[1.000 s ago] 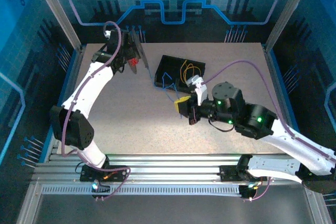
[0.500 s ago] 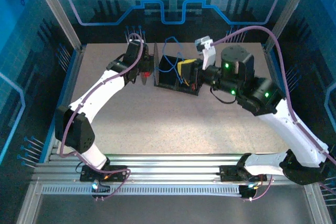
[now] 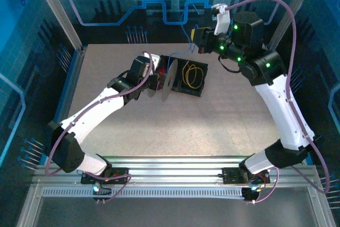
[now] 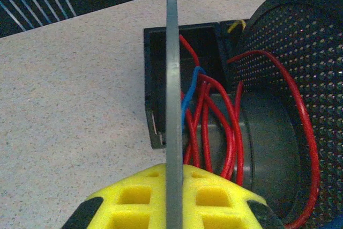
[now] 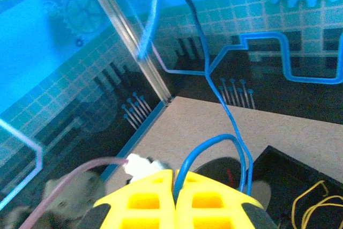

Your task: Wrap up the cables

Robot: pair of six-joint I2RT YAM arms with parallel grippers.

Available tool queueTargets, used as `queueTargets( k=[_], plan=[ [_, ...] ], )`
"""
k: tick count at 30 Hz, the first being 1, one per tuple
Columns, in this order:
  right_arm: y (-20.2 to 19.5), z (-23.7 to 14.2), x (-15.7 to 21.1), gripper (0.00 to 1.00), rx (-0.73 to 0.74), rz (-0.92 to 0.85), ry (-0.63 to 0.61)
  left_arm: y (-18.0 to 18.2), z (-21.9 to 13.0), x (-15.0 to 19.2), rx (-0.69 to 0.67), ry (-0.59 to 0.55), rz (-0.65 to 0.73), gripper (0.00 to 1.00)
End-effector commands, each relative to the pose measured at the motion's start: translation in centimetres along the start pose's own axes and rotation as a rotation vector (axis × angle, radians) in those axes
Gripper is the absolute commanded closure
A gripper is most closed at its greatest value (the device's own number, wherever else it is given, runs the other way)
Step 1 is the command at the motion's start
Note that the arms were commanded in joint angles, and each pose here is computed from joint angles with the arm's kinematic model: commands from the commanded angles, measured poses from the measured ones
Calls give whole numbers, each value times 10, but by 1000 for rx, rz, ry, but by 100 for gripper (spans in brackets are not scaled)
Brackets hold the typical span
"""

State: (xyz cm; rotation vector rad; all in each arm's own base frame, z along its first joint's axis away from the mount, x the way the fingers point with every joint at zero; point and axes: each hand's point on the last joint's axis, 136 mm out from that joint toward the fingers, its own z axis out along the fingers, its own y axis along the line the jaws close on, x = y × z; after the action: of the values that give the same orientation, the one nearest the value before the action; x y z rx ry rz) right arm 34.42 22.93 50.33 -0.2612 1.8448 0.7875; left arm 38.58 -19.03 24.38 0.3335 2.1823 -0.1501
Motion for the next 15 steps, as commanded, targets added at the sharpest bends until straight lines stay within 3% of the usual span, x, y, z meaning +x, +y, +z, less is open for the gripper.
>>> queueTargets(
  k=[1,7,15],
  plan=[
    [-16,1,-21,100,32,-11,-45,-21,-27,-19,101,-96,50,100],
    [-69,18,-22,100,134,32,-15,-42,-54,-17,243,-131,16,100],
    [-141,49,4,100,234,103,89,-51,-90,-20,355,-172,-32,100]
  ],
)
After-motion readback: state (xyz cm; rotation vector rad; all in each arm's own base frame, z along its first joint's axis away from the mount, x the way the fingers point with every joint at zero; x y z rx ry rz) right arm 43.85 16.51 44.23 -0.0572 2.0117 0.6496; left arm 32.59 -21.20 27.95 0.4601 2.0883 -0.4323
